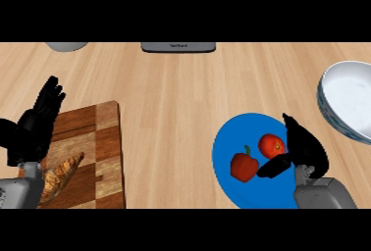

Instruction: Pick the tomato from the plate and place it in the bowl

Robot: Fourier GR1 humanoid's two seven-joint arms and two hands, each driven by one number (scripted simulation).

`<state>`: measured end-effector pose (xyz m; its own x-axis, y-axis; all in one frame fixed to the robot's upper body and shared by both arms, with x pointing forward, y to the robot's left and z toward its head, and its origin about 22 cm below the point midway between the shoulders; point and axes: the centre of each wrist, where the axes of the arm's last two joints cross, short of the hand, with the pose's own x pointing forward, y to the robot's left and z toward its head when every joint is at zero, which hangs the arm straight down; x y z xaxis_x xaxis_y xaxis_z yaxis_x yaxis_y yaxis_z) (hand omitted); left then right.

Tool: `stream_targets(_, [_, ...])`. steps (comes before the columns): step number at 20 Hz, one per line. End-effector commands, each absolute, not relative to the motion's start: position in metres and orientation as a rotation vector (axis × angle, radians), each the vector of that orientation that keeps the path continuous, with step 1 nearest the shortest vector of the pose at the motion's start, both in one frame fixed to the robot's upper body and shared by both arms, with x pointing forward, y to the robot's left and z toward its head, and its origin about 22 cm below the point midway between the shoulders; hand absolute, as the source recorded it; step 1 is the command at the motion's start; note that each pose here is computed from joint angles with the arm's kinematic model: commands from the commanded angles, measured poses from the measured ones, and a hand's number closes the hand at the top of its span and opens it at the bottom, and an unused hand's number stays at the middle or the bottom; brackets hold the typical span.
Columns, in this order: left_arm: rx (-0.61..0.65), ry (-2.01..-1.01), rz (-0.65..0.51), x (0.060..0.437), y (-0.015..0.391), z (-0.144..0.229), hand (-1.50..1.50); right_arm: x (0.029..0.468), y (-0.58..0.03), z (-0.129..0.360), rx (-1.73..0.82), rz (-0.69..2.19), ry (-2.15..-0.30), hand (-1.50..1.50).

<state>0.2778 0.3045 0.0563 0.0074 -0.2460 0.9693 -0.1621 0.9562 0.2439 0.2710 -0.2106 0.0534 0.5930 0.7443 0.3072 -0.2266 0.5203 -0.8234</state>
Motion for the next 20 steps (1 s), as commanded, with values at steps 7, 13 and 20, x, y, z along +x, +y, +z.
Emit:
stream_targets(7, [0.336,-1.575,-0.062,0.275,0.309,0.065,0.0,0.279,-0.235,0.028,-0.847,0.623,-0.668,-1.5])
stream_targets(13, [0.325,-1.575,-0.063,0.266,0.306,0.045,0.0,0.307,-0.205,0.021,-0.75,0.612,-0.716,1.5])
stream_targets(20, [0.346,-1.582,-0.064,0.283,0.307,0.063,0.0,0.313,-0.221,0.018,-0.776,0.655,-0.777,1.5])
